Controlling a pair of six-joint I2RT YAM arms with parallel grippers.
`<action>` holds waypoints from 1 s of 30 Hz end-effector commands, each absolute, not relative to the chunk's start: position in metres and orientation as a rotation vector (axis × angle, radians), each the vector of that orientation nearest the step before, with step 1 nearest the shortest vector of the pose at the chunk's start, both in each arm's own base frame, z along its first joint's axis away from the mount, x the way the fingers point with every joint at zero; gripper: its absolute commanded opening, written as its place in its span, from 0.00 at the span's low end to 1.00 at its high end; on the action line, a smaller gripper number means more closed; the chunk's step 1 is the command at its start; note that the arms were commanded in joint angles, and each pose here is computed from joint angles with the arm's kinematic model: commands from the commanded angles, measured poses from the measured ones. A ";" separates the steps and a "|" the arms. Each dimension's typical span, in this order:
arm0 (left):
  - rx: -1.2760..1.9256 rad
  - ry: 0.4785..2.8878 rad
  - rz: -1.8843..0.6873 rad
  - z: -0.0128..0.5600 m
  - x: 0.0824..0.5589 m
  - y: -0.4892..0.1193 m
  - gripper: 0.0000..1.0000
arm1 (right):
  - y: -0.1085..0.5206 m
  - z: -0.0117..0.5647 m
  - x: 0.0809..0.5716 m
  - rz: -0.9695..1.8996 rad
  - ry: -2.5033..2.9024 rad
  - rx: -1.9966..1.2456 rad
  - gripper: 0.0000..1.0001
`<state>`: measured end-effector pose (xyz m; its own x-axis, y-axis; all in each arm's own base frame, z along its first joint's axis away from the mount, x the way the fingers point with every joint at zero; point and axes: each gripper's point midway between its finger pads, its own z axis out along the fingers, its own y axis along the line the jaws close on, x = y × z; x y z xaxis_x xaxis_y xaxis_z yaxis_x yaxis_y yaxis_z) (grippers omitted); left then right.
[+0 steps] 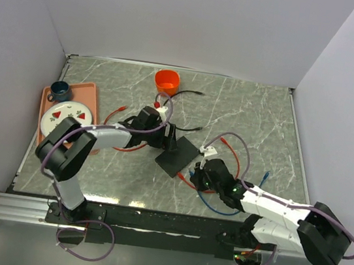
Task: Insert the plug into the switch port
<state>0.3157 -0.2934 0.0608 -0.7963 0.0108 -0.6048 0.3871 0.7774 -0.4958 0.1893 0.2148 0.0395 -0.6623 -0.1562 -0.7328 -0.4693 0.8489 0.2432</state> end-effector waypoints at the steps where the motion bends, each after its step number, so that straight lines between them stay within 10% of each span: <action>1: 0.395 2.334 -0.933 0.060 0.318 -0.312 0.82 | 0.230 0.046 0.201 0.580 2.250 -0.430 0.00; 30: 0.563 2.322 -0.997 0.054 0.311 -0.341 0.76 | 0.222 0.018 0.211 0.382 2.396 -0.426 0.00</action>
<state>0.3080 -0.3299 0.0436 -0.7834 0.1434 -0.6048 0.5314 0.6591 -0.5321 0.2017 0.2288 0.0155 -0.7261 -0.2246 -0.6498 -0.4454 0.8736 0.1958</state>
